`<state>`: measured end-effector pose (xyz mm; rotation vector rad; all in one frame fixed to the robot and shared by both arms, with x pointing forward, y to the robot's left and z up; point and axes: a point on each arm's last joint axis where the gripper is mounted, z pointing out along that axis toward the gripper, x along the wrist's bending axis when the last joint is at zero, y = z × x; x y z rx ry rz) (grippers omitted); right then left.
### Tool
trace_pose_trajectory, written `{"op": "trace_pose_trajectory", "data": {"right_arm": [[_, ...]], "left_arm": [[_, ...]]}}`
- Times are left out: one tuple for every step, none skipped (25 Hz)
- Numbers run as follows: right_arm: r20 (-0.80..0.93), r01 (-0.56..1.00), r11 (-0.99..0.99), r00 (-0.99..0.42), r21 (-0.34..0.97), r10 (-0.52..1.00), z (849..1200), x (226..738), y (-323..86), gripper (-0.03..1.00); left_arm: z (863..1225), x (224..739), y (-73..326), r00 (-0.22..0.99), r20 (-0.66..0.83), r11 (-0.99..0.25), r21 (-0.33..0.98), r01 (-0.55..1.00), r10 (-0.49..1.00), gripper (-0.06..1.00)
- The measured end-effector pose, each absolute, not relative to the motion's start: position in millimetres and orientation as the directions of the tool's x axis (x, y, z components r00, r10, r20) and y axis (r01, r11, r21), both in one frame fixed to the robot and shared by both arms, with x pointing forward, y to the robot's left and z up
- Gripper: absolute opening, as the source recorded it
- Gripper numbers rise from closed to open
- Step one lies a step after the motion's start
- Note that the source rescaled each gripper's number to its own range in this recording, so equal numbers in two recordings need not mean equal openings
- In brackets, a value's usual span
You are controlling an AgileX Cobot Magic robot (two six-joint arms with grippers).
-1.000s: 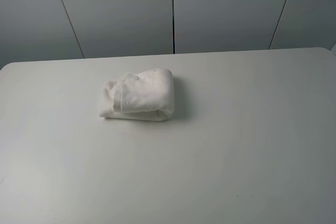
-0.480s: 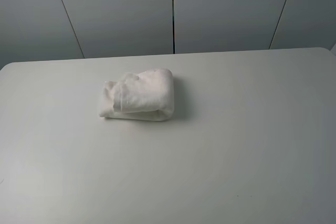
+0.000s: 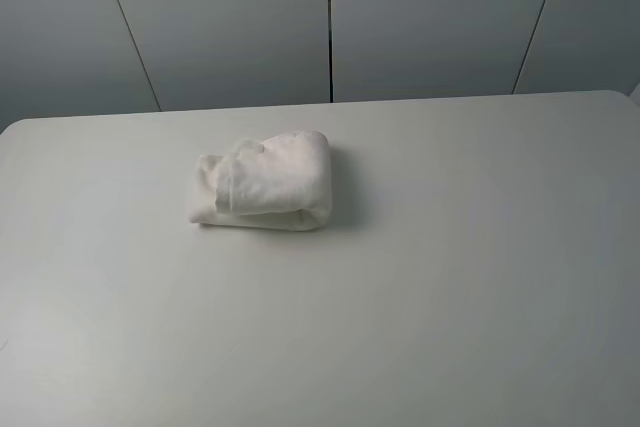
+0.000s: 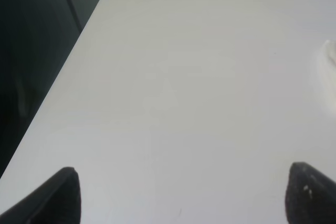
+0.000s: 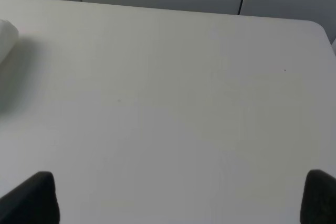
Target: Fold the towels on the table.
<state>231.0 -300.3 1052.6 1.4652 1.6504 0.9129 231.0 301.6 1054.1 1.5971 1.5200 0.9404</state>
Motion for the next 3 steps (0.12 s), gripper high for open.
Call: {"op": "trace_pose_trajectory", "data": {"right_arm": [[-0.067,0.472,0.096,-0.079,0.876,0.995,1052.6,231.0,-300.3,1.0],[-0.067,0.472,0.096,-0.079,0.876,0.995,1052.6,231.0,-300.3,1.0],[-0.067,0.472,0.096,-0.079,0.876,0.995,1052.6,231.0,-300.3,1.0]], "left_arm": [[1054.1,231.0,301.6,0.035,0.024,-0.038,0.883,0.467,0.999,1.0],[1054.1,231.0,301.6,0.035,0.024,-0.038,0.883,0.467,0.999,1.0],[1054.1,231.0,301.6,0.035,0.024,-0.038,0.883,0.467,0.999,1.0]]}}
